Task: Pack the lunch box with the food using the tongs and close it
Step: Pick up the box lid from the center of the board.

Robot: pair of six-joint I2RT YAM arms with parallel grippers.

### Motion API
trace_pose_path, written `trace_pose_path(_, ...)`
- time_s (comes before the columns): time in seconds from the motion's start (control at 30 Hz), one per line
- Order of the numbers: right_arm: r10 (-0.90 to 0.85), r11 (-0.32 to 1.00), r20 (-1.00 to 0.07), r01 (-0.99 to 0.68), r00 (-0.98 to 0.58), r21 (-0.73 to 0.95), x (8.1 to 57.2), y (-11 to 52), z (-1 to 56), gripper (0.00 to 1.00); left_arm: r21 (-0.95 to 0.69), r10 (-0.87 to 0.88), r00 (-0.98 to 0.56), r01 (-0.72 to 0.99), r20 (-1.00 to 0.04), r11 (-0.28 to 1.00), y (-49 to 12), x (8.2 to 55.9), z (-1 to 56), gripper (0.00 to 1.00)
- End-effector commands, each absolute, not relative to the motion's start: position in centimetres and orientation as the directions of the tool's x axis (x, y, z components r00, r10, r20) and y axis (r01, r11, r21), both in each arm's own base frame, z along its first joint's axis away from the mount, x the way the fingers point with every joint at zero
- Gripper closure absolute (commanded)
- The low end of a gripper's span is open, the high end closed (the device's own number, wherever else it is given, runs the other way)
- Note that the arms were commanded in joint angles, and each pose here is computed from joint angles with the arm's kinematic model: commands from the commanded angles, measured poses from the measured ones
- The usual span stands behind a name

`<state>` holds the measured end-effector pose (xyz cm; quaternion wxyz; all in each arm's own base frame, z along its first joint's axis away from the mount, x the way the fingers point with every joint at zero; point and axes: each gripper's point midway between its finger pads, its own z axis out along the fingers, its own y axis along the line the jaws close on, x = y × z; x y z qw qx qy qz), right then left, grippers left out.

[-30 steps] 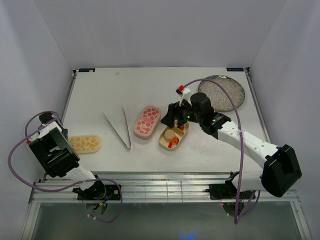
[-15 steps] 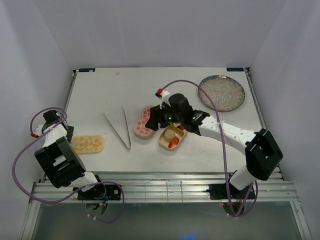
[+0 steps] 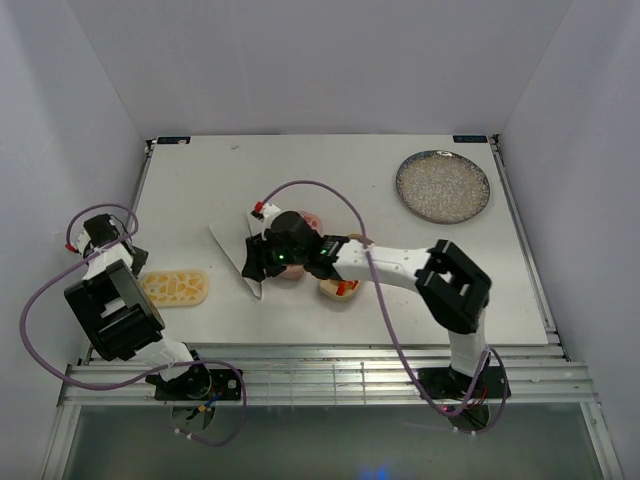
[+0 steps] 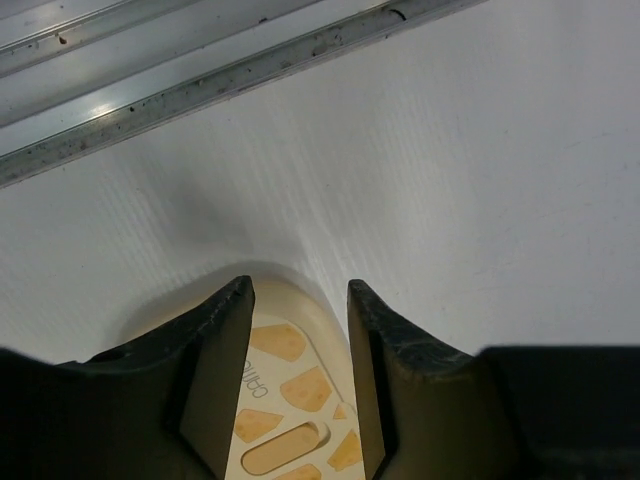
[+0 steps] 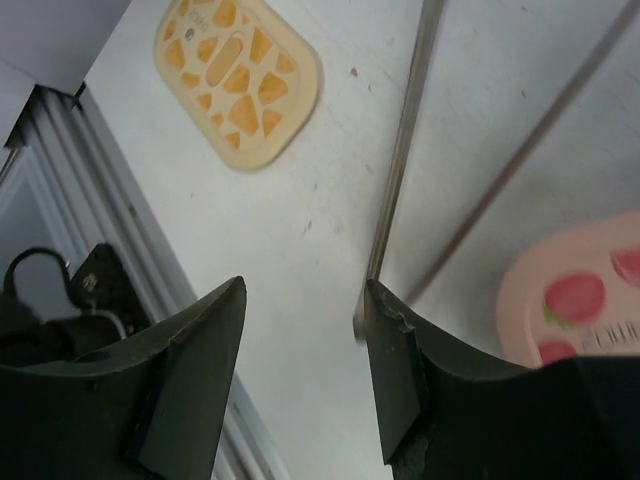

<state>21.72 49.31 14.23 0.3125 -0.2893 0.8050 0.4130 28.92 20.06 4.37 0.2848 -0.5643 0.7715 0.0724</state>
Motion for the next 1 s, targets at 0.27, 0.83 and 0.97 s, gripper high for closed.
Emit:
trace_pose_path(0.27,-0.252,0.440,-0.766,-0.775,-0.591,0.453,22.8,59.0,12.3,0.44,-0.130,-0.778,-0.237,-0.917,-0.582,0.376,20.8,26.9,5.1,0.50)
trace_pose_path(0.83,-0.295,0.408,-0.749,-0.787,-0.594,0.463,21.9,61.8,8.2,0.44,-0.069,-0.775,-0.145,-0.969,-0.616,0.236,21.9,23.4,7.2,0.40)
trace_pose_path(0.97,-0.295,0.412,-0.752,-0.789,-0.589,0.455,22.1,62.0,8.1,0.44,-0.036,-0.782,-0.132,-0.980,-0.609,0.194,21.8,22.1,6.4,0.39)
